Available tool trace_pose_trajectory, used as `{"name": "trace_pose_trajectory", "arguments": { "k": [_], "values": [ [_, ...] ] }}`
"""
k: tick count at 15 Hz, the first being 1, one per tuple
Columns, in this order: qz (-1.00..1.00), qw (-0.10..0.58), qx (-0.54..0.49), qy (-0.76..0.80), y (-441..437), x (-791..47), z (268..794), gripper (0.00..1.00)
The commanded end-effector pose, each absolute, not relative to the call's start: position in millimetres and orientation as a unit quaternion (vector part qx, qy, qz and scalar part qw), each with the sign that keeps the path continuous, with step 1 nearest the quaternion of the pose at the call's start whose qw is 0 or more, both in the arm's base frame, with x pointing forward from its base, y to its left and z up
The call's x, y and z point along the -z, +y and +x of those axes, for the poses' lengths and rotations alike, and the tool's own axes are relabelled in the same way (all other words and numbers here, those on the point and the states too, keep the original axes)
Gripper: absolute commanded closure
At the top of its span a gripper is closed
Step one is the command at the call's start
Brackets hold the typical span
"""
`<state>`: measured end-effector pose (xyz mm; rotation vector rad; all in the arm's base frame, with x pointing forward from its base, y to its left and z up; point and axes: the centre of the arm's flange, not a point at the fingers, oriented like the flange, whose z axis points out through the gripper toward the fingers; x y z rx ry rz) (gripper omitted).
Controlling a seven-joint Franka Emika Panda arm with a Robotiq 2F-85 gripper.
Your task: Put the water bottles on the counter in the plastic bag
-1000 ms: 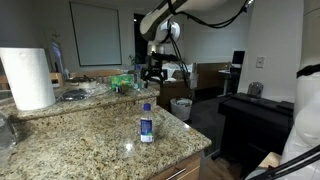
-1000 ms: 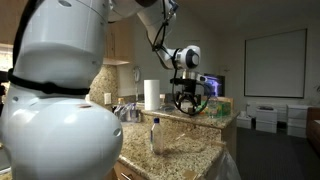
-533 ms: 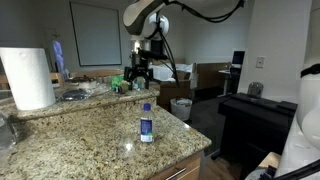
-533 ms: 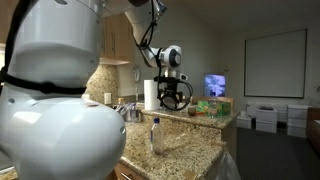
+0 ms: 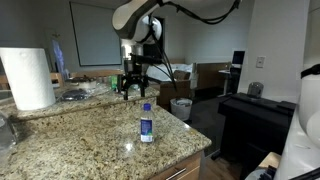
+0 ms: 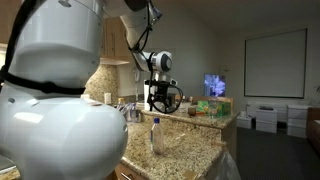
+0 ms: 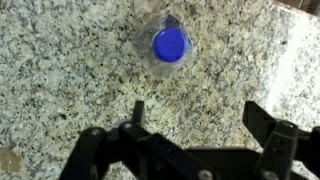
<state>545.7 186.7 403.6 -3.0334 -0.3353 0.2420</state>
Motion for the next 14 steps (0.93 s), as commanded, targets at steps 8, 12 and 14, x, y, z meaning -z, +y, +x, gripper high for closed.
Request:
{"name": "trace_pose_trajectory", "arguments": {
  "k": [8,12,14],
  "values": [
    [-0.982,-0.008,-0.159,-0.106,176,-377,512,0.0],
    [-0.981,-0.018,-0.17,-0.093,170,-368,505,0.03],
    [-0.983,-0.021,-0.162,-0.081,169,-368,505,0.28]
  ]
}}
